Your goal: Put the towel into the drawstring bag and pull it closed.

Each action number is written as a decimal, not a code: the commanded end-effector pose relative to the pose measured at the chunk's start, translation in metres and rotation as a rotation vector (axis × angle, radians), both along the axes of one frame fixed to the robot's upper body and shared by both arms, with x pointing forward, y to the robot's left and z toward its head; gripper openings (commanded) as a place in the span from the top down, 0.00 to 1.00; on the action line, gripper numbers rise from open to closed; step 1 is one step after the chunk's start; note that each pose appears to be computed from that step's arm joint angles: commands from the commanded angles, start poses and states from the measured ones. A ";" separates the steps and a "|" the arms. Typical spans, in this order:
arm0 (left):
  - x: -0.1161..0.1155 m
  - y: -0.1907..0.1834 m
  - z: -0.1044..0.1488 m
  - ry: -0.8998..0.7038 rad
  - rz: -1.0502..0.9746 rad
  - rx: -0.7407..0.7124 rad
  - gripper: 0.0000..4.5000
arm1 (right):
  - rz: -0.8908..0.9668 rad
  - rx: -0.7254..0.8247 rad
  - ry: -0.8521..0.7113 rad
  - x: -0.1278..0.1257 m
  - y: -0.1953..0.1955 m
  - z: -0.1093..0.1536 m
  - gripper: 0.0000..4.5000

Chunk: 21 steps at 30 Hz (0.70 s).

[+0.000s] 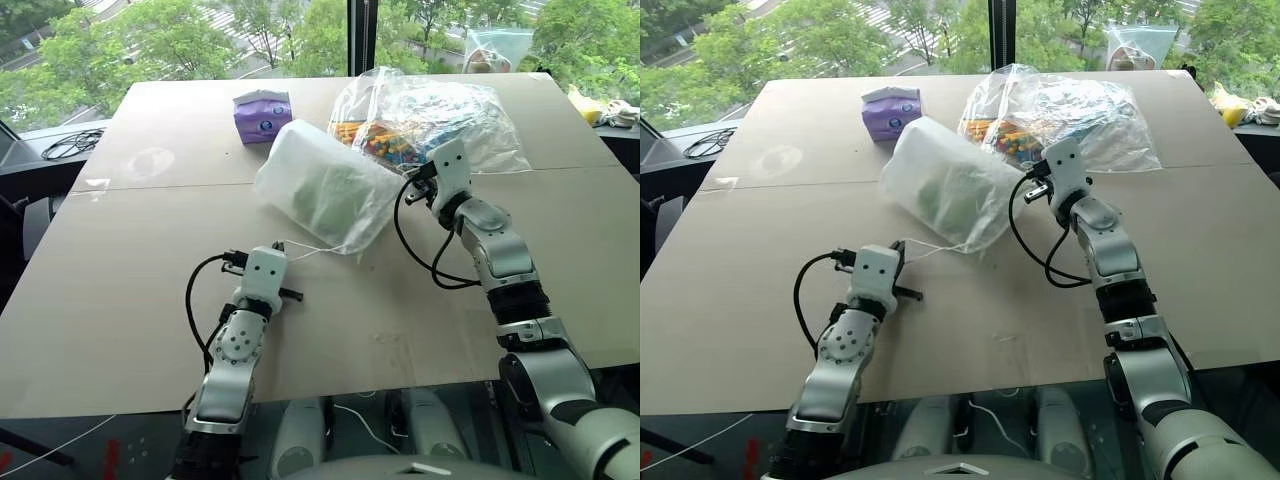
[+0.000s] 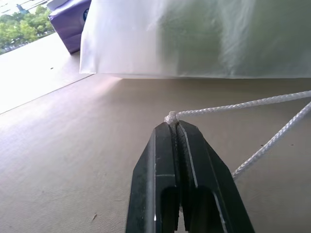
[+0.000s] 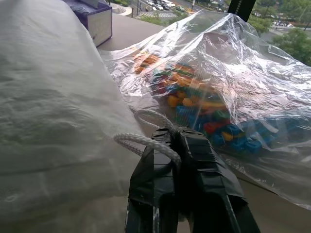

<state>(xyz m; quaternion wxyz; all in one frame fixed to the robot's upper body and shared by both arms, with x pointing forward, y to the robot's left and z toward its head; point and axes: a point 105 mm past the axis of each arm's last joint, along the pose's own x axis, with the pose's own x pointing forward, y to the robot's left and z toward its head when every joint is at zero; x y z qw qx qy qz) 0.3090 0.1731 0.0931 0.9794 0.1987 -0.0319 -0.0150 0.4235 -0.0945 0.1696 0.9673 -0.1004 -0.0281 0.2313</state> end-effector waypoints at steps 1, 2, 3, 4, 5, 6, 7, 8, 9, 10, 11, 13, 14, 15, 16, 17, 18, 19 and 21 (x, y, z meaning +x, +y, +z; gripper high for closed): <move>0.001 0.025 0.029 -0.132 0.143 0.035 0.99 | -0.001 0.001 -0.062 -0.001 -0.002 0.019 1.00; 0.002 0.033 0.034 -0.149 0.190 0.044 0.99 | -0.012 -0.001 -0.066 0.000 -0.004 0.020 1.00; 0.002 0.042 0.039 -0.171 0.237 0.058 0.99 | -0.031 -0.001 -0.073 0.001 -0.008 0.021 1.00; 0.002 0.052 0.047 -0.200 0.291 0.069 0.99 | -0.062 -0.002 -0.085 0.003 -0.013 0.023 1.00; 0.001 0.061 0.055 -0.230 0.338 0.087 0.99 | -0.104 -0.008 -0.103 0.006 -0.020 0.026 1.00; 0.000 0.066 0.061 -0.256 0.372 0.106 0.99 | -0.142 -0.016 -0.119 0.008 -0.026 0.028 1.00; -0.001 0.074 0.072 -0.297 0.415 0.136 0.99 | -0.201 -0.044 -0.151 0.012 -0.036 0.032 1.00; -0.003 0.080 0.080 -0.329 0.450 0.159 0.99 | -0.249 -0.068 -0.176 0.014 -0.045 0.034 1.00; -0.005 0.086 0.089 -0.364 0.493 0.181 0.99 | -0.311 -0.085 -0.204 0.017 -0.056 0.038 1.00; -0.008 0.092 0.099 -0.400 0.534 0.200 0.99 | -0.373 -0.090 -0.233 0.019 -0.067 0.043 1.00; -0.010 0.098 0.110 -0.436 0.576 0.218 0.99 | -0.436 -0.091 -0.264 0.020 -0.078 0.048 1.00; -0.016 0.107 0.129 -0.498 0.650 0.245 0.99 | -0.532 -0.094 -0.318 0.020 -0.095 0.058 1.00; -0.019 0.112 0.138 -0.527 0.688 0.253 0.99 | -0.580 -0.088 -0.337 0.019 -0.104 0.062 1.00; -0.022 0.119 0.150 -0.562 0.739 0.267 0.99 | -0.630 -0.083 -0.356 0.019 -0.113 0.066 1.00; -0.025 0.125 0.159 -0.586 0.780 0.271 0.99 | -0.667 -0.078 -0.368 0.018 -0.120 0.069 1.00; -0.027 0.132 0.168 -0.608 0.827 0.269 0.99 | -0.706 -0.066 -0.377 0.017 -0.127 0.071 1.00; -0.029 0.137 0.175 -0.623 0.859 0.265 0.99 | -0.733 -0.055 -0.380 0.017 -0.132 0.072 1.00; -0.029 0.140 0.178 -0.630 0.877 0.261 0.99 | -0.748 -0.048 -0.382 0.017 -0.134 0.072 1.00; -0.029 0.147 0.192 -0.662 0.908 0.264 0.99 | -0.782 -0.028 -0.389 0.016 -0.140 0.076 1.00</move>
